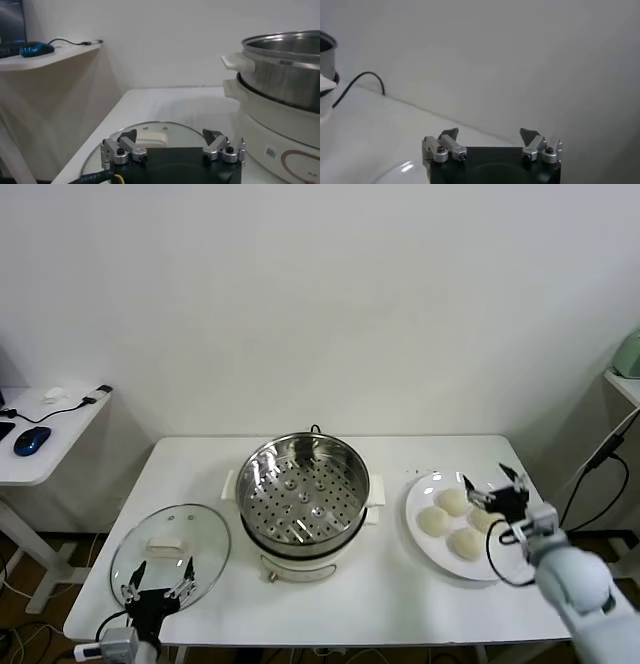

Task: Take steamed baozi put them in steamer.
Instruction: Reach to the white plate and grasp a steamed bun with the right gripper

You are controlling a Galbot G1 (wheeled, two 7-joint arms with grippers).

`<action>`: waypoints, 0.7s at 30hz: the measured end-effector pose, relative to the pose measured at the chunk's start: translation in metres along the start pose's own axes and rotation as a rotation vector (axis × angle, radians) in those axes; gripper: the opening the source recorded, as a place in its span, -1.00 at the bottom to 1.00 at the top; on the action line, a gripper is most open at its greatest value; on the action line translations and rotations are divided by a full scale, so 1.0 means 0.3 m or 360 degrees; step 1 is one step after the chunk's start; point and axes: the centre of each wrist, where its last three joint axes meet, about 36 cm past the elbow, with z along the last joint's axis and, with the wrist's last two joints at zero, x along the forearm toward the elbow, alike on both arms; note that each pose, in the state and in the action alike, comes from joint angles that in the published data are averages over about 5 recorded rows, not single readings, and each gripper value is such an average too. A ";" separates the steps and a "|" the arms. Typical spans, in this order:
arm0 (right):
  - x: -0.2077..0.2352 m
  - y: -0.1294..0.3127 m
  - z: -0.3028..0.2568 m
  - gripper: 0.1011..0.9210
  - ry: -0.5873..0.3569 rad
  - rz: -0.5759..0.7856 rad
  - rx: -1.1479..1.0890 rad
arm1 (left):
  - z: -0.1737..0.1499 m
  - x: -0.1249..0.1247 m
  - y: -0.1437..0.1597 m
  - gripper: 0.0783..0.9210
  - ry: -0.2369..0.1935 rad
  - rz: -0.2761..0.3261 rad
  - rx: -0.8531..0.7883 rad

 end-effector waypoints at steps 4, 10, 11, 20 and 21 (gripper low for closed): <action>-0.101 -0.133 -0.092 0.76 0.0017 -0.0333 0.0320 | 0.000 0.000 0.002 0.77 -0.0004 0.0000 0.0003; -0.209 -0.299 -0.210 0.76 0.0116 -0.0857 0.0762 | 0.005 -0.001 0.004 0.77 -0.0003 -0.0002 0.0001; -0.224 -0.323 -0.235 0.76 0.0144 -0.0930 0.0828 | 0.006 -0.001 0.004 0.77 -0.0003 -0.0002 0.0001; -0.333 -0.453 -0.389 0.76 0.0508 -0.1342 0.1212 | 0.005 -0.003 0.002 0.77 -0.0010 -0.0005 0.0005; -0.342 -0.459 -0.393 0.76 0.0548 -0.1365 0.1227 | 0.005 -0.003 0.003 0.77 -0.0011 -0.0006 0.0005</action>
